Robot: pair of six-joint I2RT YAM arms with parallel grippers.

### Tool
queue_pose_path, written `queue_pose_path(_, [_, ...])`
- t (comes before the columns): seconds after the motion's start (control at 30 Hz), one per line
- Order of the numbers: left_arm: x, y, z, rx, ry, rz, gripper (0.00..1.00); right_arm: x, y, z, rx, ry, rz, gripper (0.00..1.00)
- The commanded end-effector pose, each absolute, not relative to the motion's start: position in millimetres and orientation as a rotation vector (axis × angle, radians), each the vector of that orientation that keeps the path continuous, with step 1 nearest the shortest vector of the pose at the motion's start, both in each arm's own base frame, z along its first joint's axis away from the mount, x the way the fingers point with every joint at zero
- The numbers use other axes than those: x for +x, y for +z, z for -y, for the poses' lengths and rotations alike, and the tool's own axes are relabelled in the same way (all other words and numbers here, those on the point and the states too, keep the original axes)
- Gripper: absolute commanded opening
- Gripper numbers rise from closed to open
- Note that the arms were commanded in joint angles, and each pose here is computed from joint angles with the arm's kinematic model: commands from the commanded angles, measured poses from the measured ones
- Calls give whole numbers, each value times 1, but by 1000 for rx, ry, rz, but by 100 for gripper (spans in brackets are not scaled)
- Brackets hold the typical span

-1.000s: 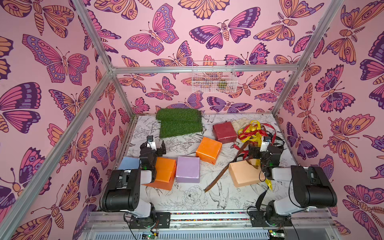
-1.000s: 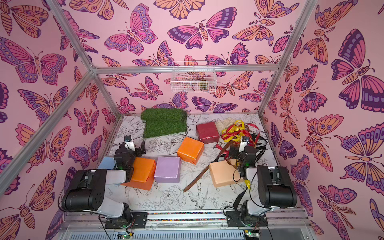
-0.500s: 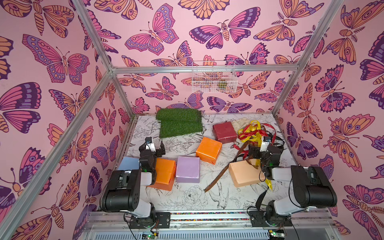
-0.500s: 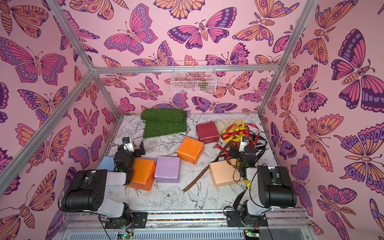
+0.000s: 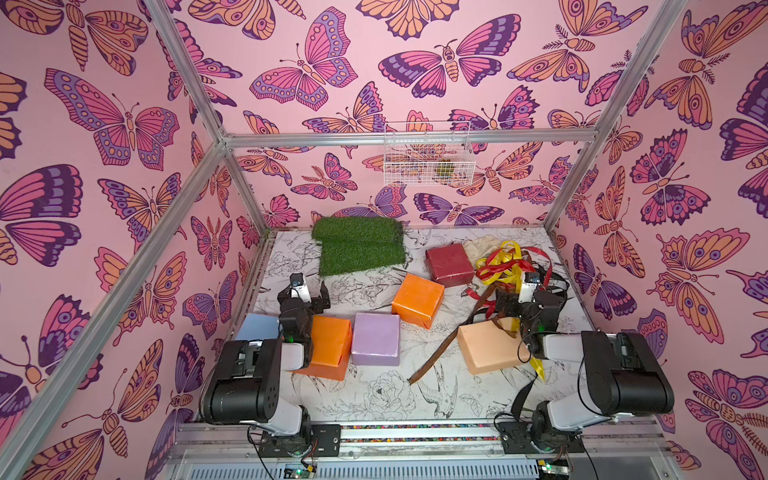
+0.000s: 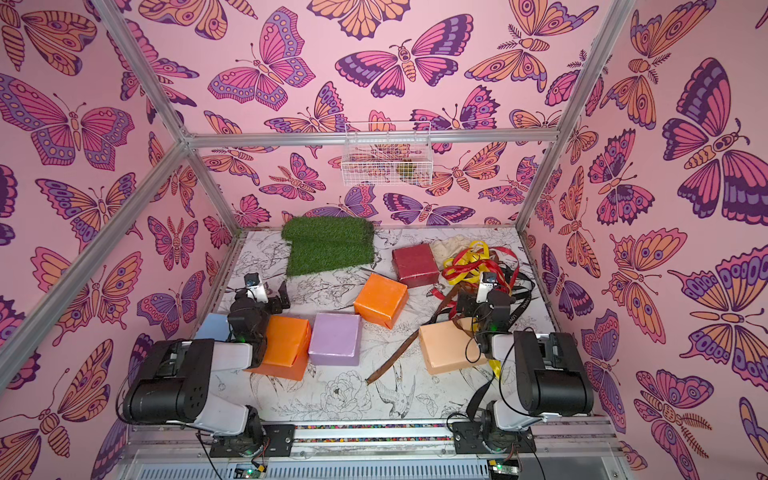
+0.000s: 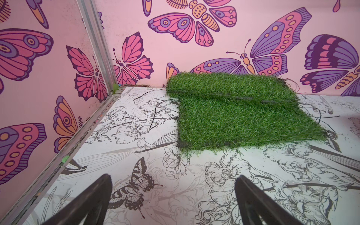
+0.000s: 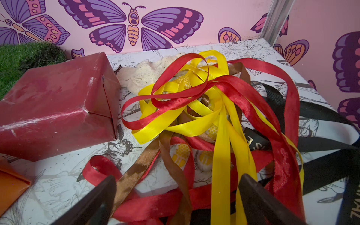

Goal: Untie the ribbon bows on the gift boxes
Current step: Reset both arms

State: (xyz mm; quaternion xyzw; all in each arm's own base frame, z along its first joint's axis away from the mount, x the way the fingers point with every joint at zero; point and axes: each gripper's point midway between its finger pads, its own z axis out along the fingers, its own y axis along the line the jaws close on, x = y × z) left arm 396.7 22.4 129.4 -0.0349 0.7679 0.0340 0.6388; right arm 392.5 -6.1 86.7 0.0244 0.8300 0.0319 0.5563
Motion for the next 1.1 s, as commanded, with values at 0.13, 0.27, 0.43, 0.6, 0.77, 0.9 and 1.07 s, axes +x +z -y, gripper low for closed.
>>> queue_pose_path(0.13, [381, 80, -25, -107, 86, -1932, 100, 396, 94, 5, 44, 69, -1945, 99])
queue_pose_path(0.27, [392, 90, -10, -17, 24, -1912, 99, 396, 94, 5, 45, 70, -1944, 99])
queue_pose_path(0.43, [393, 89, -4, 20, -5, -1923, 100, 396, 94, 5, 44, 69, -1945, 99])
queue_pose_path(0.6, [392, 90, -7, 4, 8, -1917, 100, 396, 94, 5, 45, 70, -1945, 99])
queue_pose_path(0.77, [390, 97, -23, -99, 71, -1869, 100, 396, 94, 5, 45, 69, -1945, 99])
queue_pose_path(0.9, [390, 91, -16, -52, 47, -1899, 99, 396, 94, 5, 44, 69, -1945, 99])
queue_pose_path(1.07, [391, 91, -17, -57, 50, -1907, 100, 396, 94, 5, 45, 67, -1946, 99])
